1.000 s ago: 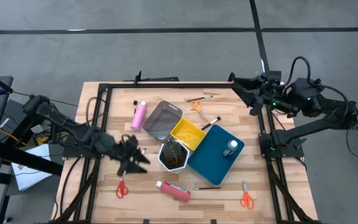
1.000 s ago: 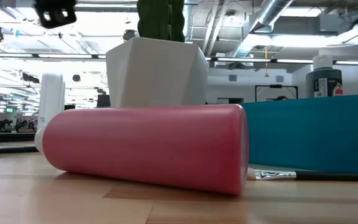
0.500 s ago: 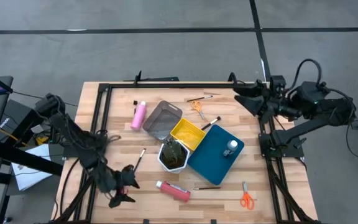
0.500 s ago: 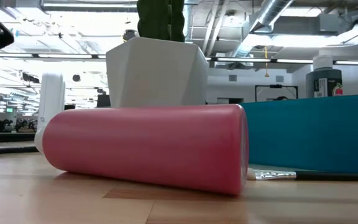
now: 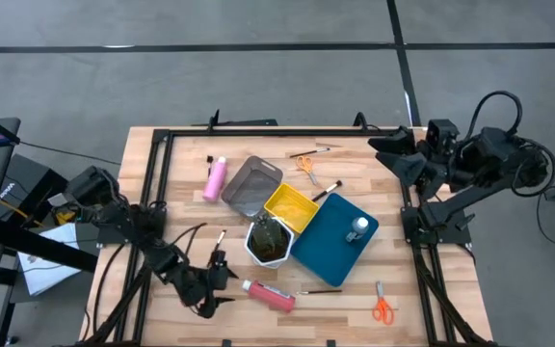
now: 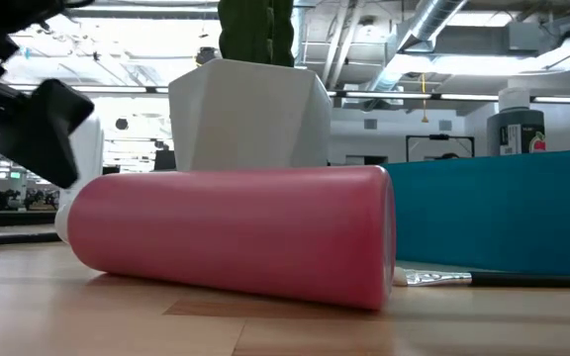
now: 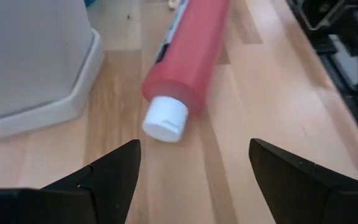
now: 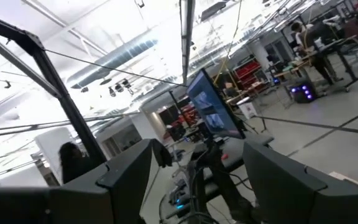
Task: Pick & Place Paint Supplies
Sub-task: Put the red paint bottle into the blue bin
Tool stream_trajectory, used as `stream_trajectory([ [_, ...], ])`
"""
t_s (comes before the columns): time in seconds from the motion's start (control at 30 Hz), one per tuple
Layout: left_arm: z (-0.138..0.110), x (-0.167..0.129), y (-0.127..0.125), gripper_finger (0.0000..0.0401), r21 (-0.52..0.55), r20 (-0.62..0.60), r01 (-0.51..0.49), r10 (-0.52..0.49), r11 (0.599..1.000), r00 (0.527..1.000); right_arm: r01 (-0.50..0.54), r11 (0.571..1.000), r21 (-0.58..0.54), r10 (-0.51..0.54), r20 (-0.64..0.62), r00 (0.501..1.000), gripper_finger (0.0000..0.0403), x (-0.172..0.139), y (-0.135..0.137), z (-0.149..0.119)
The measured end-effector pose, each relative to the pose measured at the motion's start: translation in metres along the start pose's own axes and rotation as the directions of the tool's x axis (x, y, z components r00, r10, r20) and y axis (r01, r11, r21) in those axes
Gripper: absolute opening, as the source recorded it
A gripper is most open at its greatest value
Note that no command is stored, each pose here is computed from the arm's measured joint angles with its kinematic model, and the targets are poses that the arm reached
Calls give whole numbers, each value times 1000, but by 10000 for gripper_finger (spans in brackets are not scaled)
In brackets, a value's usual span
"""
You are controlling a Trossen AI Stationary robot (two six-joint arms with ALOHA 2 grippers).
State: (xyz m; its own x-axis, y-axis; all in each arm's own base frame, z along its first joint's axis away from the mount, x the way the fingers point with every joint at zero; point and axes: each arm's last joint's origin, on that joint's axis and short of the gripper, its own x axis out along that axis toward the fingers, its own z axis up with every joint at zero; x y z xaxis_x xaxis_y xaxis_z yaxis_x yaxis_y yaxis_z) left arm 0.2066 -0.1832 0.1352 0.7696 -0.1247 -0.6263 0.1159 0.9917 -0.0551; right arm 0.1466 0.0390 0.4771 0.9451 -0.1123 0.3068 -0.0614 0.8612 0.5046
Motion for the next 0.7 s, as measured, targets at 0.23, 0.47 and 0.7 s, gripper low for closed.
stream_trajectory([
  [0.23, -4, 21, 11, 294, 41, -2, -63, 63, 997, 998, -11, 1000, 6, 11, -9, 1000, 249, 3, 3, -4],
  [0.47, 0, 33, 16, 289, 46, 35, -41, 40, 998, 999, -20, 1000, 13, 20, 4, 1000, 249, 6, 4, -4],
  [0.7, 1, 36, 19, 248, 78, 9, 14, -15, 997, 1000, -19, 1000, 12, 19, 2, 1000, 249, 6, 4, -5],
])
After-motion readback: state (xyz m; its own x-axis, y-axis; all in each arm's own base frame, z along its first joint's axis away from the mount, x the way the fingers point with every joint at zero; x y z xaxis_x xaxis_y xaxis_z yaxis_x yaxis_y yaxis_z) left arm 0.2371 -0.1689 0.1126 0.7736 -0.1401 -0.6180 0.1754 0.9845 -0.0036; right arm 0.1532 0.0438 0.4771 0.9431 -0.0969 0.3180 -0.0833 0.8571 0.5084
